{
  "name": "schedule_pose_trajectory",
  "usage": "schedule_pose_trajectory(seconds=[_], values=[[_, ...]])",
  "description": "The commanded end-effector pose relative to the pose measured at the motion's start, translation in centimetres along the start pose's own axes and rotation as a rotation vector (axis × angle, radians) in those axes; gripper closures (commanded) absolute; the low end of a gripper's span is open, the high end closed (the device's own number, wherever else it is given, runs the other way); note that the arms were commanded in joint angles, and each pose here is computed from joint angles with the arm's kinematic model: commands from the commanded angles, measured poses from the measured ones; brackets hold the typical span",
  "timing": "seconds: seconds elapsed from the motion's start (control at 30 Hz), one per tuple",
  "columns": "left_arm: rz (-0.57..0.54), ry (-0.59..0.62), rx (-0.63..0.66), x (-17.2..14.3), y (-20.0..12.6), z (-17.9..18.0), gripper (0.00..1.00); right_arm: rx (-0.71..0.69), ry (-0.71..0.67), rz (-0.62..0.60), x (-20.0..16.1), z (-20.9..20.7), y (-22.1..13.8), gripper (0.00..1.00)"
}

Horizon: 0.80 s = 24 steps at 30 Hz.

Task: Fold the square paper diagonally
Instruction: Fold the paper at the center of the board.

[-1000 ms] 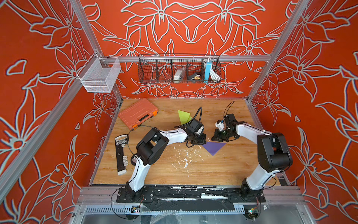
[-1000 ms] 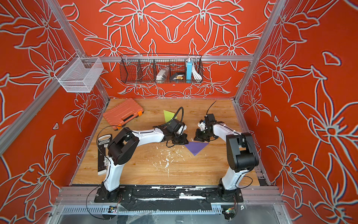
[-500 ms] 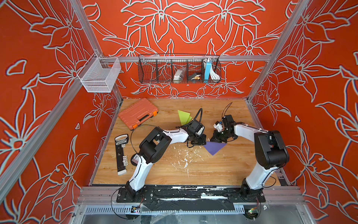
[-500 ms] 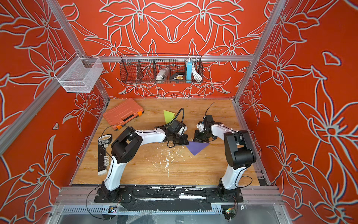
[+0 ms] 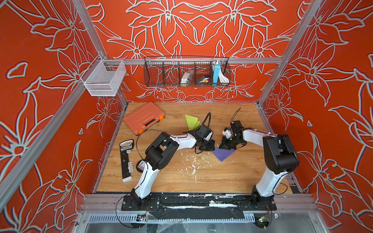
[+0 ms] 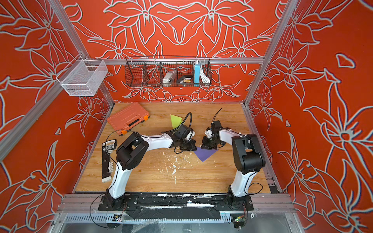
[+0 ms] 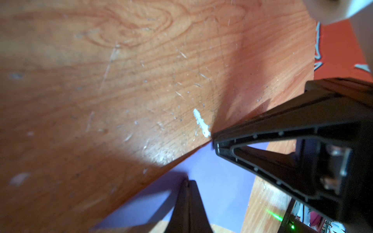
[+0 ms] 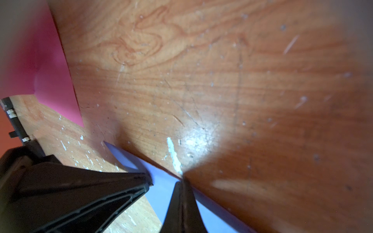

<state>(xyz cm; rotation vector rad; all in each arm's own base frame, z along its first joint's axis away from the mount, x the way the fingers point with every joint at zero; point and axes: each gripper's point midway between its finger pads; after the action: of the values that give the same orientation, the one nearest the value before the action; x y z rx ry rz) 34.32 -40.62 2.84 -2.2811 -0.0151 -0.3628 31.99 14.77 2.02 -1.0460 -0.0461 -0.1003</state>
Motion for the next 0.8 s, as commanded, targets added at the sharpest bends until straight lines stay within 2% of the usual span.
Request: schedule_pose_trajectory(seconds=[0.0, 0.27, 0.77], values=[[0.022, -0.023, 0.060, -0.8, 0.3, 2.1, 1.00, -0.142, 0.048, 0.036, -2.0, -3.3, -0.1, 1.00], [0.023, -0.045, 0.093, -1.1, 0.1, 3.5, 1.00, -0.135, 0.076, 0.021, -2.4, -4.5, -1.4, 1.00], [0.019, -0.052, 0.106, -1.0, -0.3, 4.3, 1.00, -0.241, 0.126, -0.024, -2.7, -7.9, -3.7, 1.00]])
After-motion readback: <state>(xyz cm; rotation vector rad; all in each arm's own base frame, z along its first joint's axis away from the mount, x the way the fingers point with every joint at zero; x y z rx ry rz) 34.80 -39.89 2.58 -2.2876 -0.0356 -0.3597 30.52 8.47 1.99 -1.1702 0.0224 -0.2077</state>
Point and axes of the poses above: each gripper's point midway between its finger pads, its own y axis out along the fingers, its own z axis along the line the jaws close on, x = y × z
